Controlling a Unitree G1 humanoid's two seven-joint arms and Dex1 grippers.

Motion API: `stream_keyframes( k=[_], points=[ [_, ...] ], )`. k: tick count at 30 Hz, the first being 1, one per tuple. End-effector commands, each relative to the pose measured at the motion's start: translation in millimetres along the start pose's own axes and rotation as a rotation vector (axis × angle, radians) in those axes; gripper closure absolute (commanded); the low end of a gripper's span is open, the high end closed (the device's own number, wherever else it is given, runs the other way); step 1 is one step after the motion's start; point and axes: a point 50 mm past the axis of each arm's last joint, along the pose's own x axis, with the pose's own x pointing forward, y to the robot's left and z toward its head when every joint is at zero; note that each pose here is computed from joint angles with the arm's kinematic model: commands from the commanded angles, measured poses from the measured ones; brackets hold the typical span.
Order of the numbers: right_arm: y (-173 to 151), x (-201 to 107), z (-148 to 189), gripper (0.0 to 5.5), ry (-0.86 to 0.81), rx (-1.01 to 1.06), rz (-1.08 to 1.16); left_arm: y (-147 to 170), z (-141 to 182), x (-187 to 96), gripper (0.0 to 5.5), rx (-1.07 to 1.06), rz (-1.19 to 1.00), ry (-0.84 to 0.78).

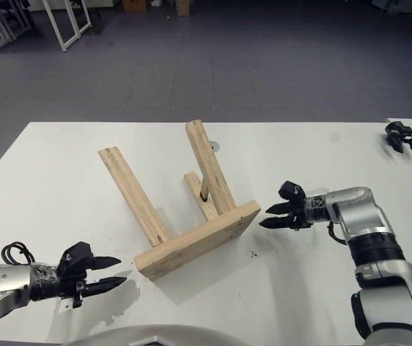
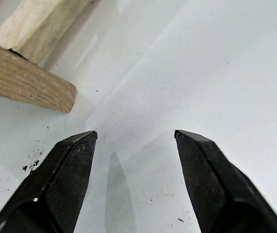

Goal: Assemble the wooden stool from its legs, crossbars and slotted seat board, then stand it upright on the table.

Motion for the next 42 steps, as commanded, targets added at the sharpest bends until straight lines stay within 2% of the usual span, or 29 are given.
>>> stream_keyframes(
  k=[1,8,14,18,25,30,33,37,42],
  points=[
    [12.8,2.4,8.2,2.56,-0.007,-0.089,0.048,-4.8,9.3,8.5,3.13,0.084,0.011,-0.044],
    [29.2,15.1,44.4,2.56,-0.064,-0.233,0.149,-8.4,29.2,26.0,3.13,0.091,-0.019,-0.148],
    [41.4,15.7,58.9,2.56,-0.097,-0.31,0.212,3.8,30.2,30.6,3.13,0.087,0.035,-0.128],
    [42.1,12.1,67.9,2.56,-0.118,-0.347,0.193,21.5,27.7,24.2,3.13,0.076,0.106,-0.114],
    [44.2,8.0,57.0,2.56,-0.084,-0.359,0.179,52.6,29.0,0.8,3.13,0.107,0.19,-0.091],
    [54.1,13.4,55.5,2.56,-0.099,-0.367,0.205,51.9,22.4,-14.3,3.13,0.154,0.059,-0.021],
    [56.0,15.3,53.8,3.14,-0.092,-0.37,0.216,42.0,29.5,-12.3,3.13,0.14,-0.071,-0.063],
    [55.8,16.0,53.6,3.78,-0.083,-0.371,0.222,40.6,43.3,5.3,3.13,0.145,-0.085,-0.142],
    [56.9,16.8,55.9,3.96,-0.084,-0.382,0.244,58.1,35.6,23.0,3.13,0.158,0.002,-0.105]
  ],
)
